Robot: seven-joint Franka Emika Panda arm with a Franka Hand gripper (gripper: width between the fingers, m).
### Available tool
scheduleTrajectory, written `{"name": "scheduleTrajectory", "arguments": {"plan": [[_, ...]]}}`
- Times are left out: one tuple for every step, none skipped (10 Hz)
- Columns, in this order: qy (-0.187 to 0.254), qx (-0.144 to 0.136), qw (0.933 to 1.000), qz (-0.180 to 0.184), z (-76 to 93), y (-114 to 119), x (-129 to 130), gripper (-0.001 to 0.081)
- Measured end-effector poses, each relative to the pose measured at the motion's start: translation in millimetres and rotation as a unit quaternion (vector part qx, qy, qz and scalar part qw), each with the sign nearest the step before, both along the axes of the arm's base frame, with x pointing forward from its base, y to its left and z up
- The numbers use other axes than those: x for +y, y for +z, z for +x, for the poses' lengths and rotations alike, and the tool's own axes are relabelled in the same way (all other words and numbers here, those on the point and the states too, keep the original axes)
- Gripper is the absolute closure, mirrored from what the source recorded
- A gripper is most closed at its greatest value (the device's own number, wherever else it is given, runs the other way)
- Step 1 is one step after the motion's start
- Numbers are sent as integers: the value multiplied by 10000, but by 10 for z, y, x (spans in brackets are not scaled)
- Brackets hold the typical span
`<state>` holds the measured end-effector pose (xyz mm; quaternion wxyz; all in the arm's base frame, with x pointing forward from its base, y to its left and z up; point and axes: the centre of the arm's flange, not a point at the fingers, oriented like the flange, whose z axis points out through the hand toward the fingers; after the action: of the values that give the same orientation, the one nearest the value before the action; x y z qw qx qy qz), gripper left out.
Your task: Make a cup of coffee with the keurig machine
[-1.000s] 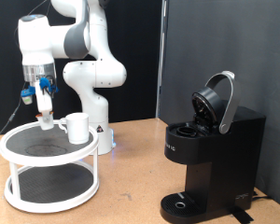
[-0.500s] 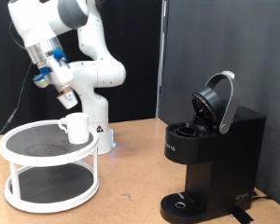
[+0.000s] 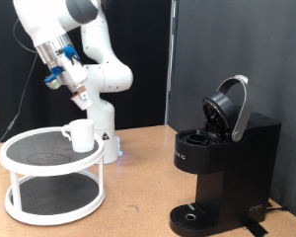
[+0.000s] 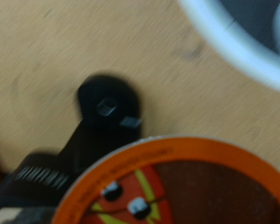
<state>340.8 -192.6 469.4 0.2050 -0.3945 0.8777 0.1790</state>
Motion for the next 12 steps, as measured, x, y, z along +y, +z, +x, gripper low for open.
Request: {"name": "scheduleTrajectory", "arguments": {"plan": [[-31, -154, 9995, 267, 97, 96, 85, 405], [-98, -235, 9985, 491, 190, 173, 164, 405], [-178, -252, 9974, 646, 276, 236, 235, 405], [-299, -216, 9967, 721, 369, 295, 311, 405], [-425, -159, 9967, 679, 462, 345, 389, 405], [-630, -129, 9967, 494, 565, 386, 464, 405], [-842, -72, 9961, 256, 664, 392, 545, 405], [-767, -91, 9964, 339, 645, 382, 524, 405], [-548, -25, 9974, 474, 601, 346, 514, 405], [-460, 18, 9962, 735, 575, 332, 515, 405], [-446, 13, 9944, 955, 607, 365, 569, 405], [-467, 39, 9928, 1098, 683, 414, 654, 405]]}}
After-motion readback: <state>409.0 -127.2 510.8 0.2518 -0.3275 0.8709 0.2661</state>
